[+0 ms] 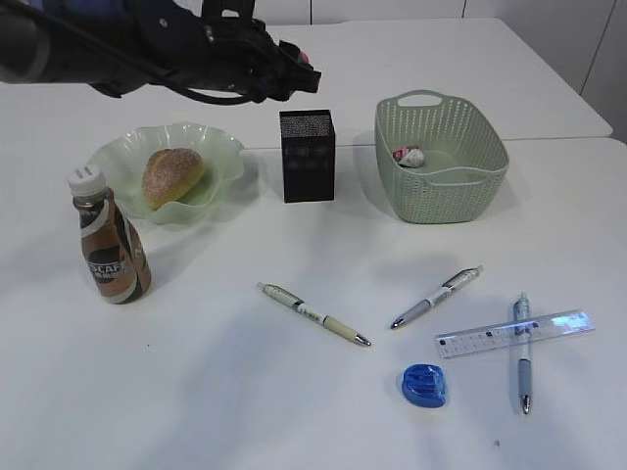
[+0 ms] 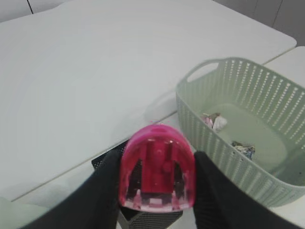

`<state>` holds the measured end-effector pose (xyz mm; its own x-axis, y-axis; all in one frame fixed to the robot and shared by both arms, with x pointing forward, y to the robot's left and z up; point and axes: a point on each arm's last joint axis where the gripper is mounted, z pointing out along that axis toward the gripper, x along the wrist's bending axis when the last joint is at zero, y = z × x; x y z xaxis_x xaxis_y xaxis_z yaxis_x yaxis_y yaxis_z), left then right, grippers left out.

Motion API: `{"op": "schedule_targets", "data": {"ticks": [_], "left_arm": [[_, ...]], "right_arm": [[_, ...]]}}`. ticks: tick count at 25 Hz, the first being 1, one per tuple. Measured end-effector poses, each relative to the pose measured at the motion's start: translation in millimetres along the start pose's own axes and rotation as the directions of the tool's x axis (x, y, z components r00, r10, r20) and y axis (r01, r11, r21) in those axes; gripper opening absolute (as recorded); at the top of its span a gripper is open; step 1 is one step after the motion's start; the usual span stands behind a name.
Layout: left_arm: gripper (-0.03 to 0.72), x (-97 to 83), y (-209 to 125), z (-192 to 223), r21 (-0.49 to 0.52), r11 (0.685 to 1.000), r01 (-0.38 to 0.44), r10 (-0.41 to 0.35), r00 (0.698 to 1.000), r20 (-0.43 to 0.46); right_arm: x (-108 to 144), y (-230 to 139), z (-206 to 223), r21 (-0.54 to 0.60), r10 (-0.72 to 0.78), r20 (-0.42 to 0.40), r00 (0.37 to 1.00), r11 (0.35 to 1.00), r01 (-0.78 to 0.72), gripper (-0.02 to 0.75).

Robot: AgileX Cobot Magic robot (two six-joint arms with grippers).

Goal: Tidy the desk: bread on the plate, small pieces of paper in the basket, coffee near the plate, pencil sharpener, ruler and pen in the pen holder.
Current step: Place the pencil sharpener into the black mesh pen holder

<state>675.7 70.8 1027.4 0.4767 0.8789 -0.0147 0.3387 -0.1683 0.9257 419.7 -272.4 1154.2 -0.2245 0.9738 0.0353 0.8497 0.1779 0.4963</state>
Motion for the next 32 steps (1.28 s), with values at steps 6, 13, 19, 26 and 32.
{"op": "schedule_targets", "data": {"ticks": [6,13,19,26,32], "left_arm": [[0.281,4.4,-8,10,-0.039,0.999,0.001,-0.002,0.999,-0.045],[0.281,9.9,-21,24,-0.081,0.997,0.002,-0.010,0.995,-0.101],[0.281,13.3,-34,34,-0.091,0.995,0.027,-0.038,0.991,-0.131],[0.281,16.8,-32,34,-0.134,0.986,0.095,-0.116,0.980,-0.159],[0.281,18.3,-34,36,-0.152,0.980,0.125,-0.150,0.974,-0.168]], "right_arm": [[0,0,0,0.000,0.001,-0.002,1.000,1.000,-0.001,0.449],[2,0,0,-0.003,0.007,-0.021,1.000,1.000,-0.007,0.449],[2,0,0,-0.003,0.006,-0.024,1.000,1.000,-0.006,0.449],[2,3,0,-0.027,0.008,-0.025,1.000,1.000,-0.008,0.449],[2,4,0,-0.046,0.009,-0.025,1.000,0.999,-0.010,0.449]]}}
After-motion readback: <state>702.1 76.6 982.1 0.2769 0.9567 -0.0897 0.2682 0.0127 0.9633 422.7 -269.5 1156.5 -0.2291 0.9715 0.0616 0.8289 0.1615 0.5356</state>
